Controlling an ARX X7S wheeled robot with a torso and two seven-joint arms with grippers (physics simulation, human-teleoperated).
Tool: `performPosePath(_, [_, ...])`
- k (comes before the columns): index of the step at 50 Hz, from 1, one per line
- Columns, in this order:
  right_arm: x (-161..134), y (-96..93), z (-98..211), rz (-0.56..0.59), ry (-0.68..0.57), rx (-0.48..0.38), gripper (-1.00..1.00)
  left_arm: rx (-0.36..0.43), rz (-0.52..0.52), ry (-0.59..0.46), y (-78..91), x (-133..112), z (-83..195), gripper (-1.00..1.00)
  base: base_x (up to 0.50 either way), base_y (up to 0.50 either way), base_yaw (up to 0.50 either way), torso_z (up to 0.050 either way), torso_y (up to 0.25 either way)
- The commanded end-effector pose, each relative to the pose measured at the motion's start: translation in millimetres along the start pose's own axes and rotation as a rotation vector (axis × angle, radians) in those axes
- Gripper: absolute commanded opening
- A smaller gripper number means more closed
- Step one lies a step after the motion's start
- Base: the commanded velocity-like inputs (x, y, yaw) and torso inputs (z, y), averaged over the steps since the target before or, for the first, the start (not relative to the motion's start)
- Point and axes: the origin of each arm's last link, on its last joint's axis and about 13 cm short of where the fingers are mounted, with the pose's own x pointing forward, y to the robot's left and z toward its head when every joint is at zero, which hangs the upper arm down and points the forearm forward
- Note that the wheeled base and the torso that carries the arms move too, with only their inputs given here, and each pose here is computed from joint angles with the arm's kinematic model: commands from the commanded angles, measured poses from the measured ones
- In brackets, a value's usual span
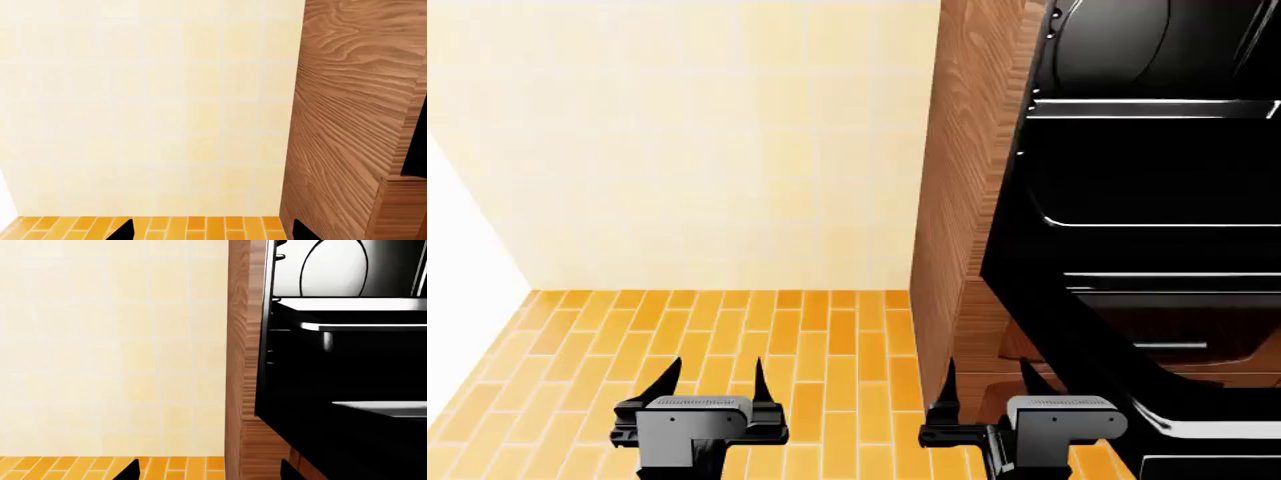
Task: Fully slide the oven rack out.
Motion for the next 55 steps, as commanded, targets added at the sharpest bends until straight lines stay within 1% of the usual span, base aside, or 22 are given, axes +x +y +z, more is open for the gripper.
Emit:
performPosePath(1, [-0.1, 0.1, 0.0, -0.001, -0.001, -0.001, 1.00, 0.004, -0.014, 0.004, -0.2, -0.7, 0.0, 1.00, 0.00, 0.00, 0.00, 0.000, 0.000])
performPosePath(5, [-1.7, 0.4, 1.1, 0.007, -0.013, -0.002, 1.00, 0.024, -0.033, 0.002, -1.4, -2.3, -0.4, 1.00, 0.00, 0.00, 0.00, 0.000, 0.000])
performPosePath(11, [-2.5, 1.2, 0.7, 0.018, -0.022, -0.017, 1.00, 0.041, -0.027, -0.015, -2.5, -3.1, -0.3, 1.00, 0.00, 0.00, 0.00, 0.000, 0.000])
performPosePath(20, [-2.6, 1.2, 0.2, 0.014, -0.023, -0.026, 1.00, 0.033, -0.010, -0.024, -2.0, -3.4, 0.5, 1.00, 0.00, 0.00, 0.00, 0.000, 0.000])
performPosePath(26, [-2.2, 1.6, -1.1, 0.011, -0.019, -0.048, 1.00, 0.025, -0.011, -0.029, -1.5, -3.9, 1.0, 1.00, 0.00, 0.06, 0.00, 0.000, 0.000])
performPosePath(43, [-3.6, 1.6, -0.1, 0.011, -0.027, -0.048, 1.00, -0.007, -0.016, -0.019, 0.4, -4.6, 1.5, 1.00, 0.00, 0.48, 0.00, 0.000, 0.000])
performPosePath(49, [-3.6, 1.6, -0.5, 0.012, -0.027, -0.050, 1.00, -0.012, 0.006, -0.005, 1.6, -3.2, 0.6, 1.00, 0.00, 0.48, 0.00, 0.000, 0.000])
performPosePath(51, [-3.7, 1.6, -0.7, 0.014, -0.026, -0.053, 1.00, -0.047, -0.004, 0.017, 3.0, -2.6, 0.9, 1.00, 0.00, 0.17, 0.00, 0.000, 0.000])
performPosePath(55, [-3.7, 1.0, 2.2, 0.023, 0.007, -0.045, 1.00, -0.050, 0.021, 0.039, 5.5, -2.8, 5.4, 1.00, 0.00, 0.00, 0.00, 0.000, 0.000])
